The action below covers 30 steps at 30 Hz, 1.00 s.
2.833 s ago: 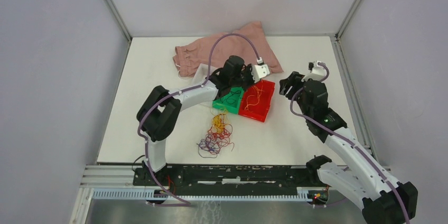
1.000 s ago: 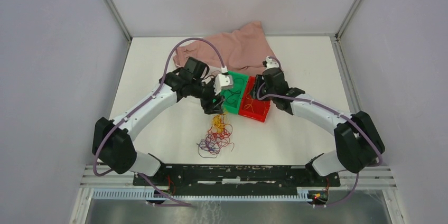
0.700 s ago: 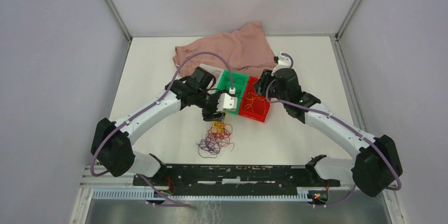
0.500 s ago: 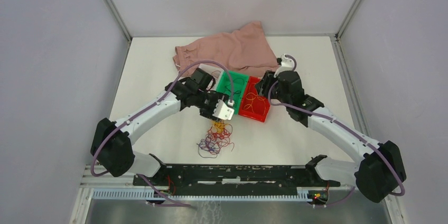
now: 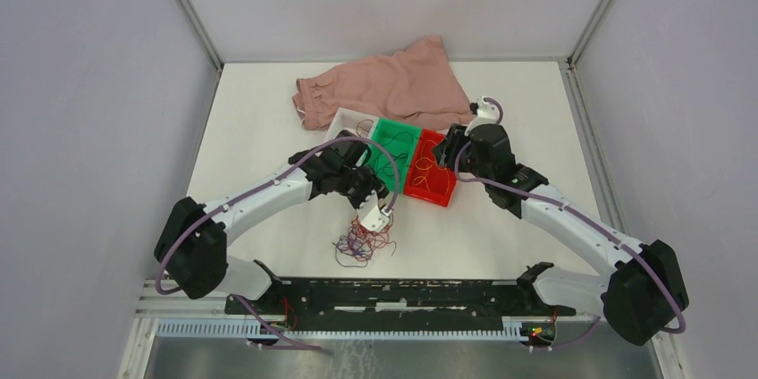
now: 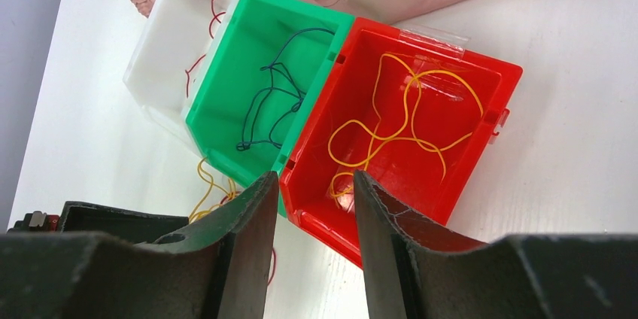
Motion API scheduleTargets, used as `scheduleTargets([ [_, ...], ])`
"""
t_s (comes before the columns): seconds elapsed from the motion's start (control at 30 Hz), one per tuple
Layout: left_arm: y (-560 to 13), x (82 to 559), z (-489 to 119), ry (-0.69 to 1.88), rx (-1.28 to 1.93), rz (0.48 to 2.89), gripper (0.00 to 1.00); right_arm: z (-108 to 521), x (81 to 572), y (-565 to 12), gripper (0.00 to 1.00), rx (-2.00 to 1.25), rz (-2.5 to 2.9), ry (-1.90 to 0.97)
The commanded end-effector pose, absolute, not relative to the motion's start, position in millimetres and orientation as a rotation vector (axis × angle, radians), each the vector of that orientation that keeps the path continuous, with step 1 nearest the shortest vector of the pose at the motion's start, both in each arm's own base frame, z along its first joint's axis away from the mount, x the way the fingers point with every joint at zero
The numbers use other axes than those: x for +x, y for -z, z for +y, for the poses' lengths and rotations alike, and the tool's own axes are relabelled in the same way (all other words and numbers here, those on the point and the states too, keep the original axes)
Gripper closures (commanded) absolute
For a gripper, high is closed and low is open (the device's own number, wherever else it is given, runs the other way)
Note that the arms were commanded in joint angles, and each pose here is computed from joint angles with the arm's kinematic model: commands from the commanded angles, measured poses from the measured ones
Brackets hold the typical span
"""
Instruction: Untangle the cables
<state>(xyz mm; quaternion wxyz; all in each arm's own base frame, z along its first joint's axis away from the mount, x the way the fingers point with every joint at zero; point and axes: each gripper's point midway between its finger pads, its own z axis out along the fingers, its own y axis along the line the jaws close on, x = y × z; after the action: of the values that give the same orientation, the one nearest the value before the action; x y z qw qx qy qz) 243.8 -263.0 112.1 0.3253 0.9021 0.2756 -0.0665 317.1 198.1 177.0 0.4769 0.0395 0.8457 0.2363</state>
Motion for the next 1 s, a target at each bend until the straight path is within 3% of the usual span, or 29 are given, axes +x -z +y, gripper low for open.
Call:
scheduleTargets([
  [0.0,-123.6,257.5,-281.6,0.067,2.345,0.527,0.58,200.6,317.3,-192.0,0.52,0.117,2.007,-0.622],
  [0.33,-134.8,251.9,-286.1,0.087,2.309,0.528,0.96,201.3,315.6,-196.4,0.54,0.123,1.986,-0.647],
  [0.47,-158.1,244.8,-285.3,0.111,2.234,0.589,0.97,206.7,313.5,-207.8,0.51,0.094,1.947,-0.697],
  [0.7,-256.5,228.4,-284.6,0.328,1.889,0.984,0.97,234.0,298.3,-237.2,0.32,-0.09,1.812,-0.889],
  [0.97,-322.6,179.7,-259.7,0.496,1.707,1.087,0.97,275.8,271.4,-269.6,0.27,-0.31,1.655,-1.186],
])
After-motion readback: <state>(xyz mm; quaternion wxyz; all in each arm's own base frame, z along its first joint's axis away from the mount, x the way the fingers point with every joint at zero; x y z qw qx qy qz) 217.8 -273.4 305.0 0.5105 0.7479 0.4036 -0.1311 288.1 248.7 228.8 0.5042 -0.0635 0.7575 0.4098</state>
